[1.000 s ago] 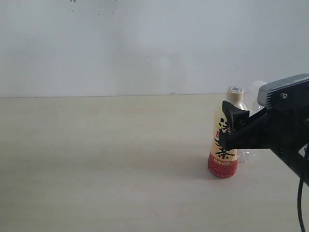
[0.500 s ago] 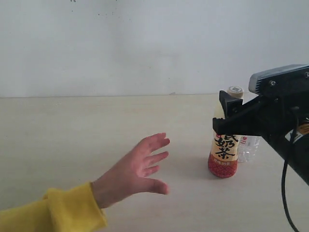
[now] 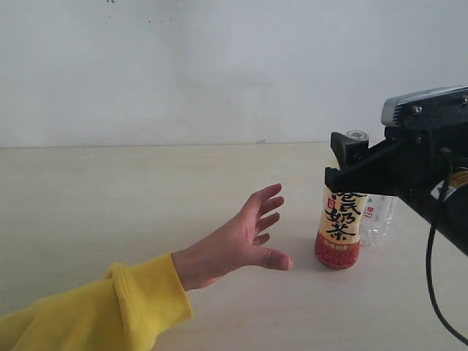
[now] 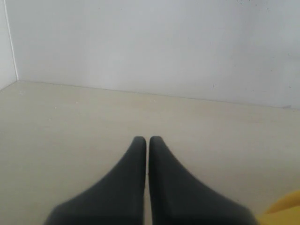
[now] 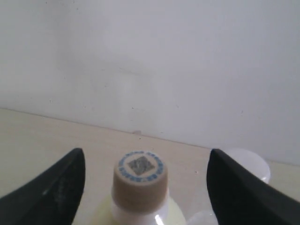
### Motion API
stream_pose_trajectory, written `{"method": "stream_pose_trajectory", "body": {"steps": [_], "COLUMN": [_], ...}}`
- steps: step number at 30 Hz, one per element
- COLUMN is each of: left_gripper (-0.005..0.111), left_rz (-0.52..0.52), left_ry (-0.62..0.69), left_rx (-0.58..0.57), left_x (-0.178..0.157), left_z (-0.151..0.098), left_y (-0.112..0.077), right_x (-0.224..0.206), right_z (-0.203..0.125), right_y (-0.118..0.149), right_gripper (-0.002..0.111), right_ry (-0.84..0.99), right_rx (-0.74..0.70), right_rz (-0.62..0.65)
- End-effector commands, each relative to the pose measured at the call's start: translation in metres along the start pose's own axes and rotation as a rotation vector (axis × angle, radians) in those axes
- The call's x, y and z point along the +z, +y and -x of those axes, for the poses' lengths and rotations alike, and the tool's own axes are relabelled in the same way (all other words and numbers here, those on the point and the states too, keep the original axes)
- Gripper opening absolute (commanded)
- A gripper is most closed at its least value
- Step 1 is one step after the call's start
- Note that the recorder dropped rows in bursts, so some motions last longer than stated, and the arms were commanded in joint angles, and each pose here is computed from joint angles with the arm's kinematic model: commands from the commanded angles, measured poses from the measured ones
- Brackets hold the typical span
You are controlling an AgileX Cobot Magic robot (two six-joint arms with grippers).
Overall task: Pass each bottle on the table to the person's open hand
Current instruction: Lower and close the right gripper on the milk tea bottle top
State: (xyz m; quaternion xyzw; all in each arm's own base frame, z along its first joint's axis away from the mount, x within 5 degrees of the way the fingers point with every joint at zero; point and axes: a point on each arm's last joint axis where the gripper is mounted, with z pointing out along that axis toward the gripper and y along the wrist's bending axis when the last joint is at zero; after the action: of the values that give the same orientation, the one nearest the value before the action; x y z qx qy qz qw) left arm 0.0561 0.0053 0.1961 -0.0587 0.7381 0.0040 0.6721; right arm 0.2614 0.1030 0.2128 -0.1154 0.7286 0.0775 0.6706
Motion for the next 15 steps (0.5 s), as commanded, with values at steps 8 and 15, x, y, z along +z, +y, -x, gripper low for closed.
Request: {"method": "stream_pose_trajectory", "body": {"steps": [8,15], "left_gripper": [0.004,0.004], "left_rz": [0.002,0.002], "left_ry": [-0.006,-0.006], "left_rx": [-0.002,-0.002], "left_x": [-0.0003,-0.0003], "left_z": [0.0009,0.0009], "left_y": [0.0001,0.0001], "right_x": [0.0171,0.0190], "right_z": [-0.0131,-0.0100], "right_y": [0.0016,0.0015], "right_gripper": [0.068,0.016], "right_ry": [0.029,0.005], "right_rx": [-0.031,-0.088], "right_rz": [0.003,-0.001]}}
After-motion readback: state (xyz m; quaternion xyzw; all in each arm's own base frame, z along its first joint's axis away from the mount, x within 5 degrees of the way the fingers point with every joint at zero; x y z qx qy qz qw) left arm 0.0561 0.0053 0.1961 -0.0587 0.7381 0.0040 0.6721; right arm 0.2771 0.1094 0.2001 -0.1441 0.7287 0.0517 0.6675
